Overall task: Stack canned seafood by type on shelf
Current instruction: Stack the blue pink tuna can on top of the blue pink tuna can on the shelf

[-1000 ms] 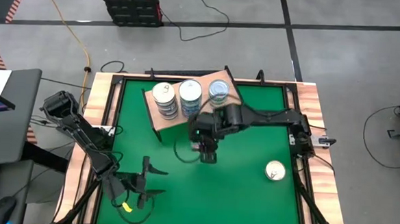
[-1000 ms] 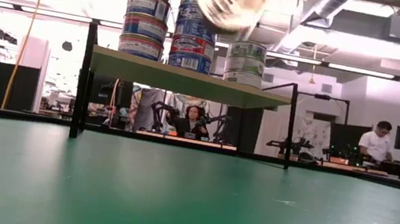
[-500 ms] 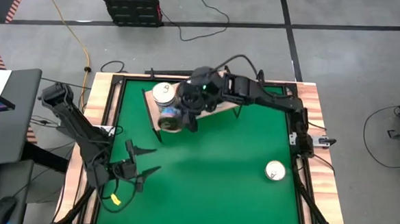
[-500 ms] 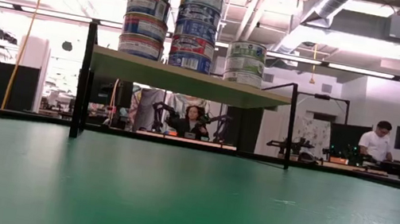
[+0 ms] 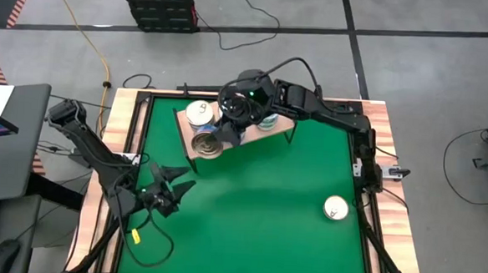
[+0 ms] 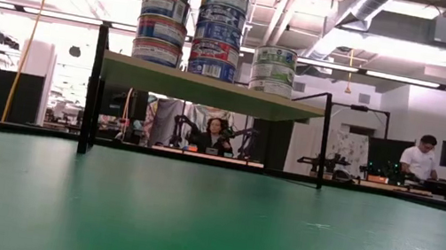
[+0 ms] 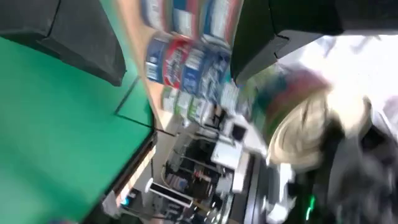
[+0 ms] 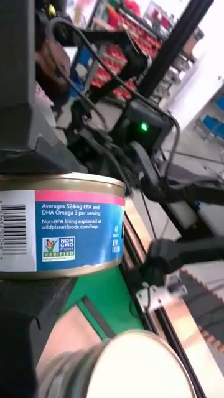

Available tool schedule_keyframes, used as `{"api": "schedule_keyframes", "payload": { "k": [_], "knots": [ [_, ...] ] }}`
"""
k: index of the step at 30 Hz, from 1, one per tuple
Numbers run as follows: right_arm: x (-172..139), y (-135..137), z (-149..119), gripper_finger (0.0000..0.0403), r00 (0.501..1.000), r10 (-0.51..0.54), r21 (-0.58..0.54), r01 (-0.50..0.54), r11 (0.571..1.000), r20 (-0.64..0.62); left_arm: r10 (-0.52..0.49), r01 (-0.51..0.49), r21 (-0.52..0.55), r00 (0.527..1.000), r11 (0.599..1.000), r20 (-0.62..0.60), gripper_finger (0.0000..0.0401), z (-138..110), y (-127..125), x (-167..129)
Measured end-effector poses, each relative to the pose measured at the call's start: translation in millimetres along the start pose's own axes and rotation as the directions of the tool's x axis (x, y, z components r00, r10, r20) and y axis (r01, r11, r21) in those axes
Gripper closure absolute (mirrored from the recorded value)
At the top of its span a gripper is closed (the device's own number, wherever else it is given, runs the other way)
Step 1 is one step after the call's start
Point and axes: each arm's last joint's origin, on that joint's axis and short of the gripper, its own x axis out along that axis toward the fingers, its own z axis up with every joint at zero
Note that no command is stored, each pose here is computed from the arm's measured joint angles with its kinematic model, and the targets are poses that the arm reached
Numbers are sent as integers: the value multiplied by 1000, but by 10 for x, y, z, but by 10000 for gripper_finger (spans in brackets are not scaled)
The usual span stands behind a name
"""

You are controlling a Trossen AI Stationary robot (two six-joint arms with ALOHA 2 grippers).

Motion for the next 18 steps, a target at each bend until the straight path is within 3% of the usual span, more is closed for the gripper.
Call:
{"api": "schedule_keyframes", "payload": {
  "k": [3,7,12,18],
  "knots": [
    [7,9,-16,177,1000,3,23,-3,1000,-12,3,-4,159,1000,987,11,128,34,-17,45],
    [-26,26,-86,179,995,25,69,-18,997,-95,-26,5,281,997,960,70,137,61,-35,113],
    [-122,96,-238,180,975,-7,41,16,999,-222,-45,17,145,980,989,191,146,116,8,202],
    [-305,283,-297,180,971,-50,-21,47,999,-232,-98,76,82,942,994,322,147,128,7,291]
  ]
}}
